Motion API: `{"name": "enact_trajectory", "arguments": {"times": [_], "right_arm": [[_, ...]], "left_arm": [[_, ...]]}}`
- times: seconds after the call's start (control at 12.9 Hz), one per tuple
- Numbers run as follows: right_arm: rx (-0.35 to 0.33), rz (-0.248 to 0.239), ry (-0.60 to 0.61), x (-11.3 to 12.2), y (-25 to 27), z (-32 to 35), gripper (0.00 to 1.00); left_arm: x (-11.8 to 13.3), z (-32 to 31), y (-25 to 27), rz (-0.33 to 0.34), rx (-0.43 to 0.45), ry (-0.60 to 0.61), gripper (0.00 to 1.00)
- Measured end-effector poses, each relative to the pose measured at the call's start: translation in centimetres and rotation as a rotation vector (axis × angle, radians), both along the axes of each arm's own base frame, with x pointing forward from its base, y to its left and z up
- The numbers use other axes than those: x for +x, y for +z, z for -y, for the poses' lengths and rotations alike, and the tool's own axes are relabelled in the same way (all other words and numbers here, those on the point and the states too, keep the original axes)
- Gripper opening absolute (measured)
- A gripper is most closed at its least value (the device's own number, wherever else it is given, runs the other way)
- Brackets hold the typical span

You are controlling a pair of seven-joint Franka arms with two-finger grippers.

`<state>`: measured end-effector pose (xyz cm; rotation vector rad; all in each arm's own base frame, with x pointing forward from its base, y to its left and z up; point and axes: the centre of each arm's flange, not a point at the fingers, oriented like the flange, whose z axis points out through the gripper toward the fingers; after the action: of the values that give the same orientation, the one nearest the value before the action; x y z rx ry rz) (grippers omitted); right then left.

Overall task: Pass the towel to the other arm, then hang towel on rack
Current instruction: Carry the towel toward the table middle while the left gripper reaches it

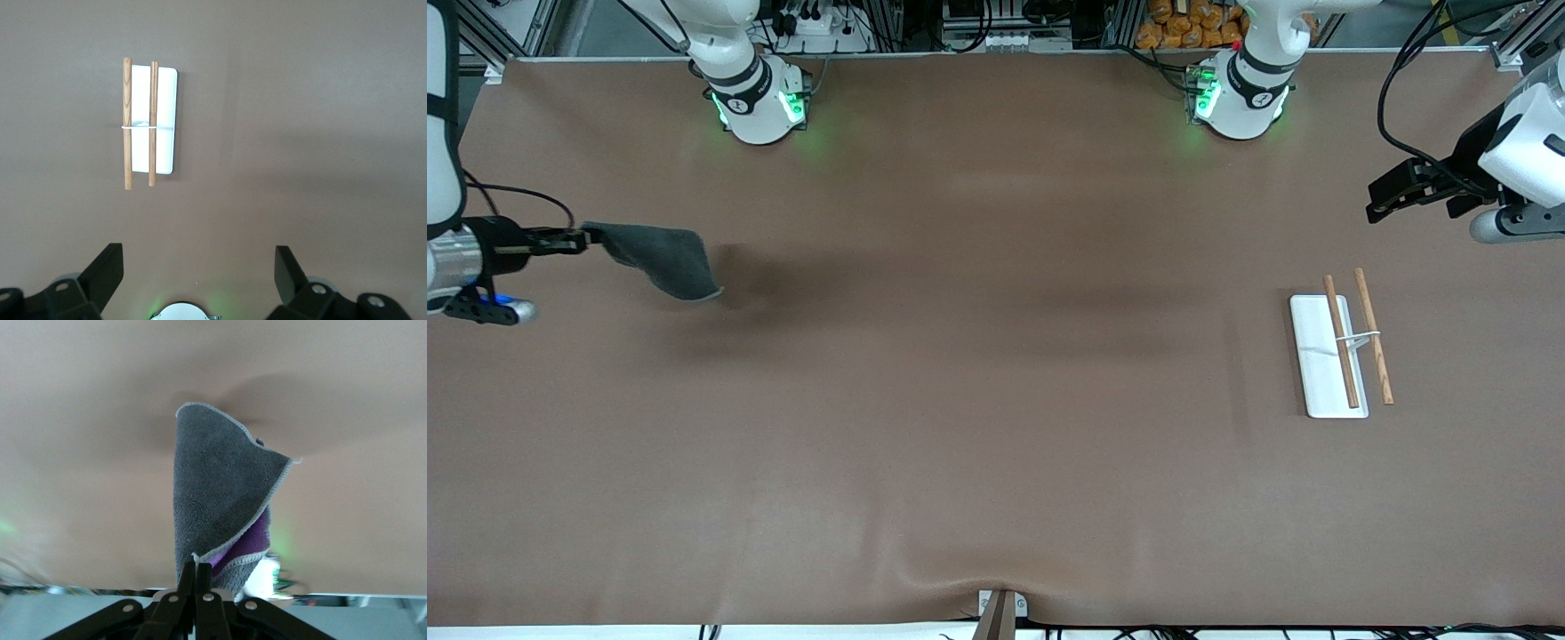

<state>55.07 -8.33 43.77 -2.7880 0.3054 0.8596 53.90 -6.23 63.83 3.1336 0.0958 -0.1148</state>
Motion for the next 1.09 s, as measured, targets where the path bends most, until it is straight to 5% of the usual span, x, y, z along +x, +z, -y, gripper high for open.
{"name": "enact_trajectory", "arguments": {"times": [0.39,1.09], "right_arm": [[-0.007,-0.035,-0.238,2.1,2.6,-13.1,0.02],[-0.005,-0.028,-0.767,2.7,5.4,-35.0,0.02]], "left_arm": [[0.4,0.4,-0.6,-0.005,-0.013,-0.005,1.0],[6.7,3.3,-9.6,-0.041,-0.195,0.046,1.0]]}}
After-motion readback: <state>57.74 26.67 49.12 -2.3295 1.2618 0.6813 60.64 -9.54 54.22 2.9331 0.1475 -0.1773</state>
